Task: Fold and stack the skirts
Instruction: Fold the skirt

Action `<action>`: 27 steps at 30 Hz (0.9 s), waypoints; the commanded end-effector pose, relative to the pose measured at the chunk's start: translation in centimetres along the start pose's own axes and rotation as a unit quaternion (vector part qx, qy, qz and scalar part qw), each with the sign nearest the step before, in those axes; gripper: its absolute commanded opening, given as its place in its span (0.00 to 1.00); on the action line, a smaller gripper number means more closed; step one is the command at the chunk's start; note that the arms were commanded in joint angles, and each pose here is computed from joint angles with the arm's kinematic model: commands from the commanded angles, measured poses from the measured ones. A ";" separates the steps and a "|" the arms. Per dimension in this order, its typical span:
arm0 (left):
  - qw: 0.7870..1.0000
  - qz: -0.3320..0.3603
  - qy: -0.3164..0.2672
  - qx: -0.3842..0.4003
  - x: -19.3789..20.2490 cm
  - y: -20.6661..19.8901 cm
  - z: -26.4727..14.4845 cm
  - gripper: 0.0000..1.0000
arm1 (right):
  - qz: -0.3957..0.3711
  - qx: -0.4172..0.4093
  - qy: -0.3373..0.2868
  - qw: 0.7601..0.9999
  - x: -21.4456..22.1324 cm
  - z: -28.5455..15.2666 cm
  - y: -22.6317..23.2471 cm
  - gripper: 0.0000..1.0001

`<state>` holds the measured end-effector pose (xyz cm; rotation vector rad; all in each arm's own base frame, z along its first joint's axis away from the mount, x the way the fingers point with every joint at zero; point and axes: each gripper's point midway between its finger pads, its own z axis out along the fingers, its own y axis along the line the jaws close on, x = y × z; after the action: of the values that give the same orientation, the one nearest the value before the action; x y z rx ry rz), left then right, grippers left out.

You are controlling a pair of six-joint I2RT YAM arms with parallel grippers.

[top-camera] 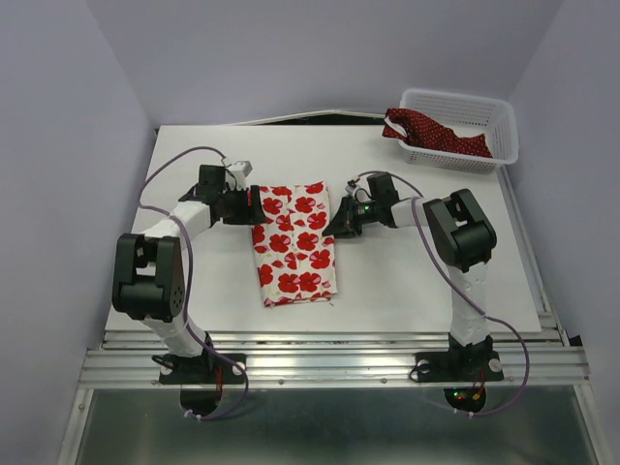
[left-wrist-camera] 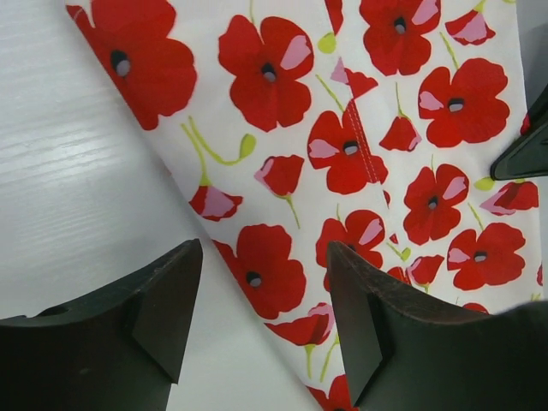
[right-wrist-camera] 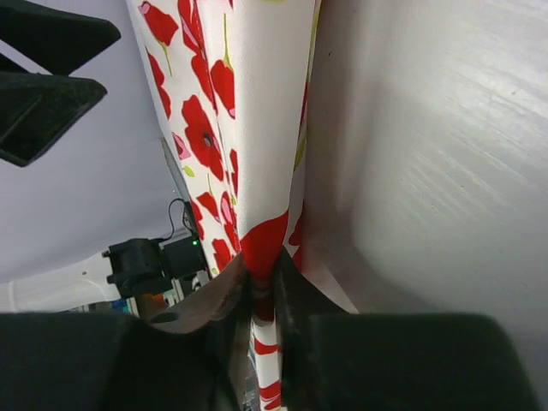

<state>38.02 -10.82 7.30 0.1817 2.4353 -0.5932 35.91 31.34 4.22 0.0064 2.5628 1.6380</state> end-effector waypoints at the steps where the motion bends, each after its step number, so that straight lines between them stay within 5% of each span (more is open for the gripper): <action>1: 0.998 0.002 0.010 -0.056 0.2 -0.4 -0.2 0.72 | -0.033 -0.041 0.003 0.999 0.0 -0.4 3.1 0.24; 15: 0.991 0.019 0.024 -0.131 0.5 0.3 1.2 0.55 | 0.016 -0.012 0.017 1.000 1.0 1.5 -0.9 0.58; 24: 0.993 0.012 0.031 -0.114 0.4 -0.1 2.7 0.53 | 0.021 0.000 0.017 1.000 0.9 1.7 -1.6 0.60; 27: 0.992 0.011 0.036 -0.117 0.7 0.2 3.1 0.42 | 0.023 0.006 0.014 1.000 0.9 1.7 -1.8 0.60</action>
<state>37.42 -11.57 3.43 0.1417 2.5933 -0.2846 35.50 32.21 4.12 0.0137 2.5565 1.7228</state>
